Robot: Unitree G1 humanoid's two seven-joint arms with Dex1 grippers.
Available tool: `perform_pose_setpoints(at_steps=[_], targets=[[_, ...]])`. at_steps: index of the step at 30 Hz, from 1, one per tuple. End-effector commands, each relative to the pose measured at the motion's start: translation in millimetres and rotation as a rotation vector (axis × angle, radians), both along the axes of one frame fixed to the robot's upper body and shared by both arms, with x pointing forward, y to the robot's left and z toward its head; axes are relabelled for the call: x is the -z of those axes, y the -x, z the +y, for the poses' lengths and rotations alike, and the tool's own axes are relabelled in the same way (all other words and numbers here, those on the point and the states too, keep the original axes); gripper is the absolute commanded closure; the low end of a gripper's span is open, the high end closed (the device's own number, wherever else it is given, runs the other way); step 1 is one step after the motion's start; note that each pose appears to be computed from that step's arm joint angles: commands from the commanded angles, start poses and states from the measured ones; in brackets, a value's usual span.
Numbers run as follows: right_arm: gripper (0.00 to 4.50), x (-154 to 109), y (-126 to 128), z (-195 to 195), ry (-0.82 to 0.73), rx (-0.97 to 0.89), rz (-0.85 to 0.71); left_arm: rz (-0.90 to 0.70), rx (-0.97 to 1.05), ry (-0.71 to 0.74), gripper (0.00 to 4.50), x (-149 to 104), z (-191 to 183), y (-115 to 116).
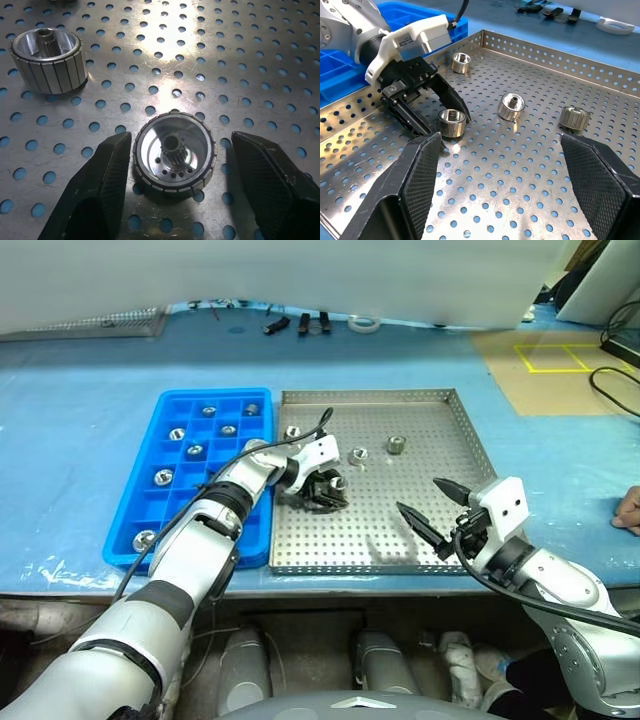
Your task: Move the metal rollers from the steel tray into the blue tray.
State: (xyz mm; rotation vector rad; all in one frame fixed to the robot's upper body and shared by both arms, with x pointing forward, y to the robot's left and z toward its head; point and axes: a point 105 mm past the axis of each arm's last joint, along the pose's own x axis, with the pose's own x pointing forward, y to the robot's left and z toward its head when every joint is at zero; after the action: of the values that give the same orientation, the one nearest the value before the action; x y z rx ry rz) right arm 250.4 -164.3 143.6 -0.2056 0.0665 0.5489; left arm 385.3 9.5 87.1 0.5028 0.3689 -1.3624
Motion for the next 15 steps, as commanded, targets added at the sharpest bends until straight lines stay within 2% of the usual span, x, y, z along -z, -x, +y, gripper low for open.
perform_pose_setpoints(at_steps=[1,3,7,9,12,15], targets=[[0.46,-15,3,1,0.008,0.001,-0.07,-0.039,-0.04,-0.009,1.15,-6,1,-8],[0.46,-15,3,3,0.007,0.0,-0.072,-0.056,-0.046,0.008,1.32,-8,2,-10],[0.46,-15,1,5,0.004,-0.008,-0.07,-0.065,-0.031,0.014,2.36,-8,4,-8],[0.46,-15,0,6,0.004,-0.015,-0.069,-0.047,-0.005,0.039,2.68,-10,4,-5],[0.46,-16,-2,8,0.001,-0.028,-0.067,-0.053,-0.009,0.048,2.69,-12,8,-6],[0.46,-17,-4,15,-0.011,-0.068,-0.064,-0.065,-0.018,0.142,2.69,-31,10,-9]])
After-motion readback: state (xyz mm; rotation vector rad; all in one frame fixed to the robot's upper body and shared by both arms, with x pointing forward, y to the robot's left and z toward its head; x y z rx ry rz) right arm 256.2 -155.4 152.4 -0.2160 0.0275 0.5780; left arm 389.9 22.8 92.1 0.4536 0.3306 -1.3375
